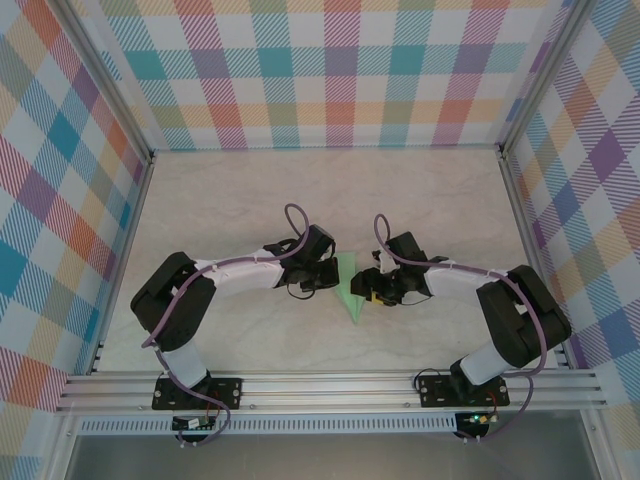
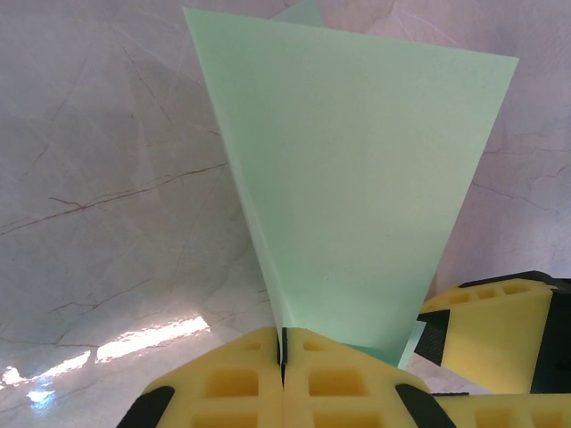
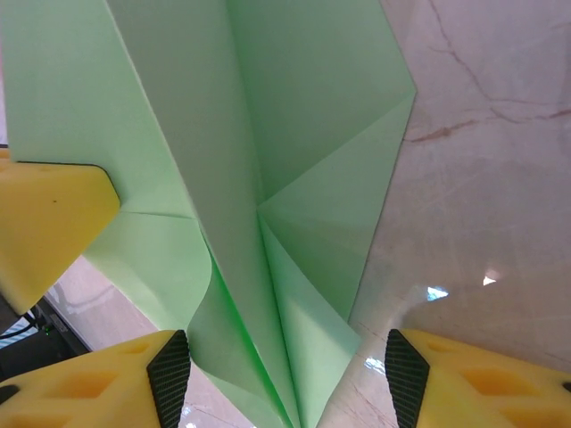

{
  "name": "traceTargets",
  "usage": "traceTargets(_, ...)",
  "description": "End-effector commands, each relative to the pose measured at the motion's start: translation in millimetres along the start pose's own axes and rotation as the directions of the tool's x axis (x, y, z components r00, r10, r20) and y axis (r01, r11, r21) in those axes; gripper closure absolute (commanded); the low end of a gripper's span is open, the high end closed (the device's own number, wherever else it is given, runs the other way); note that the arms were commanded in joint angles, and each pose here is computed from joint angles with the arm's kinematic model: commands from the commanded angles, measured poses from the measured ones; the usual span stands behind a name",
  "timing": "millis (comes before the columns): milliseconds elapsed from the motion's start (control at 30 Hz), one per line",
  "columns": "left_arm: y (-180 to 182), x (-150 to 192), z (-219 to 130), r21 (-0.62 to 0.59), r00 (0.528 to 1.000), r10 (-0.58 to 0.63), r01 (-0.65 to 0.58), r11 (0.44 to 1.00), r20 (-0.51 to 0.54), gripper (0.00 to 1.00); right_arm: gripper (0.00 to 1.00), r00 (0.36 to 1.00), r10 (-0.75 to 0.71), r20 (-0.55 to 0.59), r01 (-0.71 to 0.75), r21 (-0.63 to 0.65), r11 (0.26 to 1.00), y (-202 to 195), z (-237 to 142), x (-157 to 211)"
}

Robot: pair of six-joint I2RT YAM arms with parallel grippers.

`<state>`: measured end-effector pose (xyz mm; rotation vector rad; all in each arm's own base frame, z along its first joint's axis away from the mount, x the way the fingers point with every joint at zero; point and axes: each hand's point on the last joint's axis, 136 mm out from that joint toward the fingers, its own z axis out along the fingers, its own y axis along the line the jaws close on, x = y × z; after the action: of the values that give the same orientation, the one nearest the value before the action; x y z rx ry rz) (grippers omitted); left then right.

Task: Fold a paper plane with a square sheet of paper (pick it up from the middle)
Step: Move a paper plane to the center of the table.

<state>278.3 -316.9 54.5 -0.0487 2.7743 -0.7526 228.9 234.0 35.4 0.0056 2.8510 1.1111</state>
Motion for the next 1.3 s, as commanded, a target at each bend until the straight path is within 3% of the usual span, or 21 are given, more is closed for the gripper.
traceTargets(0, 6, 1, 4, -0.002, 1.0, 0.004, -0.004, 1.0, -0.01, 0.98, 0.37, 0.999, -0.035, 0.011, 0.036, -0.057, 0.998, 19, -1, -6)
traceTargets(433, 4, 1, 6, 0.01, 1.0, 0.001, -0.001, 1.0, -0.017, 0.96, 0.37, 0.996, -0.079, -0.029, 0.075, -0.118, 0.99, 32, 5, 0)
traceTargets(700, 4, 1, 7, 0.014, 1.0, -0.003, 0.003, 1.0, -0.017, 0.96, 0.37, 0.994, -0.107, -0.022, 0.105, -0.089, 0.99, 30, 6, 0)
traceTargets(1000, 8, 2, 7, 0.003, 1.0, -0.008, 0.008, 1.0, -0.018, 0.96, 0.48, 0.993, -0.11, -0.038, 0.108, -0.05, 0.993, 25, 17, -4)
traceTargets(1267, 12, 3, 8, -0.011, 1.0, -0.009, 0.008, 1.0, -0.016, 0.96, 0.64, 0.992, -0.117, -0.051, 0.116, -0.009, 0.993, 21, 22, -2)
